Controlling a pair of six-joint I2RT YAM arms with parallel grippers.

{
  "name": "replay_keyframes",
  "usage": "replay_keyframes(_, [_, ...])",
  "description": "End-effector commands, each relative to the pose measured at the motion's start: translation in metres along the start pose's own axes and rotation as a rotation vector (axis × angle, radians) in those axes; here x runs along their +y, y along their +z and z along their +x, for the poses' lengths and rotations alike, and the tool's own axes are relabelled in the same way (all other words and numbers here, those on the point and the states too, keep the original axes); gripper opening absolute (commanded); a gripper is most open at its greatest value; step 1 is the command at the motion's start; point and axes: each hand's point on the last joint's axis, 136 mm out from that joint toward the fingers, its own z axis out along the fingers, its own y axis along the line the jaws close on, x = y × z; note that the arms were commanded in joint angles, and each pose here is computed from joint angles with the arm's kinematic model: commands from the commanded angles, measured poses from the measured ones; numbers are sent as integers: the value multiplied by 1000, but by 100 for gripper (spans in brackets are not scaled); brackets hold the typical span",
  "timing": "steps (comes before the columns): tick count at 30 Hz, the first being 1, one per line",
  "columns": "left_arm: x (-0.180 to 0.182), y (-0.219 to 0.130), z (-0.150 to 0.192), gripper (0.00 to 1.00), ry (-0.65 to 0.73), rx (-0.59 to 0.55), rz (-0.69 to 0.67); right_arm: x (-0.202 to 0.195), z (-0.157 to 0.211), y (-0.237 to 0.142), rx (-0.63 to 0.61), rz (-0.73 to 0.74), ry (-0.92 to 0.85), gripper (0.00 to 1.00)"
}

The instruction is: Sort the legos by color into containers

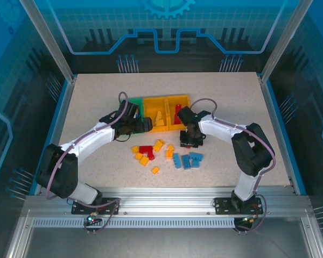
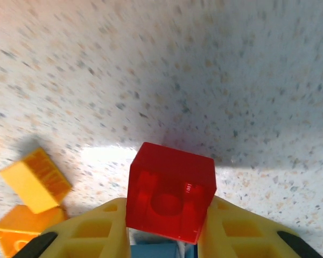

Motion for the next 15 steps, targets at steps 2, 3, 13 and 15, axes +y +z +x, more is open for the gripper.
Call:
replay_keyframes(2, [8, -5, 4, 99, 2, -10, -11, 22, -30, -36, -115, -34, -85, 29])
replay_keyframes(3, [10, -5, 5, 99, 0, -12, -17, 26, -37, -43, -136, -46, -98, 30])
replay_keyframes(13, [24, -8, 27, 99, -27, 1, -28, 35, -118, -58, -243, -58, -96, 30])
replay_keyframes(15, [25, -6, 33, 99, -25, 23, -26, 35, -133, -51, -237, -39, -103, 34])
